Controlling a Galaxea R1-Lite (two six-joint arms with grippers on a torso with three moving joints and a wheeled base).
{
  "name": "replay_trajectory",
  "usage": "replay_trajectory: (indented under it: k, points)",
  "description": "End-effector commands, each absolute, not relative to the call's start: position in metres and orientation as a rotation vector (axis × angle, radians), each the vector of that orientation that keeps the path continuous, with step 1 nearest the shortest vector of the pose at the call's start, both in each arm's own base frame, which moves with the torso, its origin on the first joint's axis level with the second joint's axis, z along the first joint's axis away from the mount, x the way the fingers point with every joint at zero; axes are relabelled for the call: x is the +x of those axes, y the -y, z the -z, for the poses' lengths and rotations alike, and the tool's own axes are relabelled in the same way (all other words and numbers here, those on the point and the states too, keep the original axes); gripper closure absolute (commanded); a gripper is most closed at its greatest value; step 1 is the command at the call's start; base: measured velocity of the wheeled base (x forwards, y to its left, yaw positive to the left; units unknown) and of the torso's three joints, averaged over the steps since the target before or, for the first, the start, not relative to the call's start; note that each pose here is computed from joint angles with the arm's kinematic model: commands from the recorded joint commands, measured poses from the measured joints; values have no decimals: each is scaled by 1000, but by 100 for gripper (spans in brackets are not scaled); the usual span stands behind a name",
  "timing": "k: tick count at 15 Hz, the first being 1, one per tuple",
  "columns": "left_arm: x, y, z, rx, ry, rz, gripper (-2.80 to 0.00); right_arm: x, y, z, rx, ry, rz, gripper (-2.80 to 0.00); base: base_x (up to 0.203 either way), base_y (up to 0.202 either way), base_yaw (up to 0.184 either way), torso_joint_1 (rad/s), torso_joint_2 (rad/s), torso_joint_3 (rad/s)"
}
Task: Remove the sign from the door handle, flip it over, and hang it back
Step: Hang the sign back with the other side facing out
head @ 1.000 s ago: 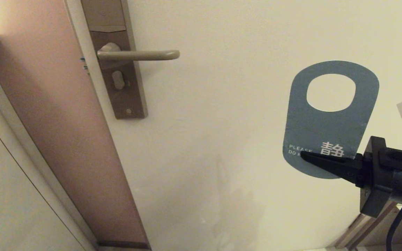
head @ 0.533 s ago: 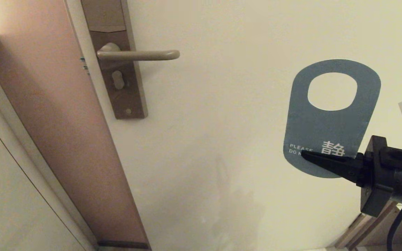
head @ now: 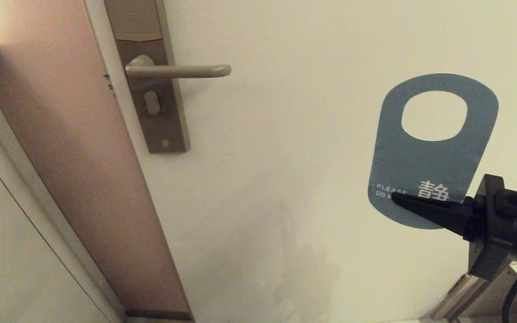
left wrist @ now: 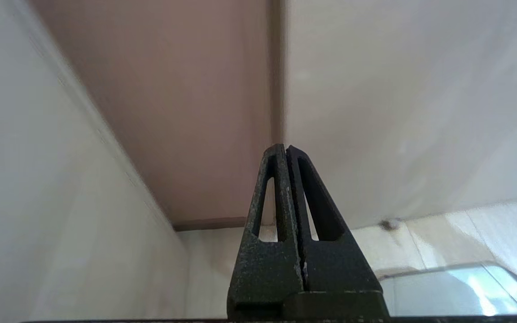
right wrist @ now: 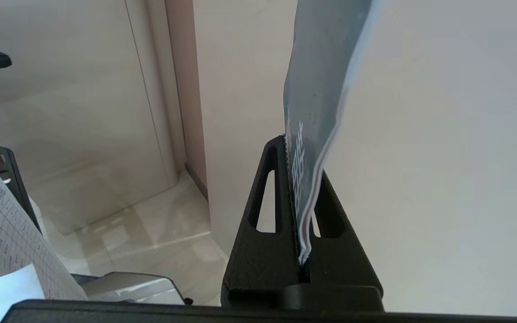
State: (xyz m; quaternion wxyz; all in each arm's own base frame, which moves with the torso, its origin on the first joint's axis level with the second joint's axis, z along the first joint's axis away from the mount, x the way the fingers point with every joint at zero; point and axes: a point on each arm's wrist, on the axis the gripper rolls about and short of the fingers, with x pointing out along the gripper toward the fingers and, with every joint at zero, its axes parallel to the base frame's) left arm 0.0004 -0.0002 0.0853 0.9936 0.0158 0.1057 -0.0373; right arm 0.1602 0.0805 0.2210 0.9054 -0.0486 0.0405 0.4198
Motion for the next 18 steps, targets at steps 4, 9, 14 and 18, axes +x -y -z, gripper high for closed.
replay_trajectory:
  k: [4, 9, 14, 18]
  points:
    - [-5, 0, -85, 27, -145, 29, 0, 153, -77, -225, -101, -55, -868, 0, 0, 0, 0, 0, 0, 0]
    - [-16, 0, -84, 26, -19, 15, 0, 155, -67, -228, -98, -44, -807, 0, 0, 0, 0, 0, 0, 0]
    - [-23, 0, -82, 14, 66, 7, 0, 158, -48, -231, -57, -44, -694, 0, 0, 0, 0, 0, 0, 0]
    - [-23, 0, -82, 11, 66, 7, 0, 155, -47, -235, -37, -33, -690, 0, 0, 0, 0, 0, 0, 0]
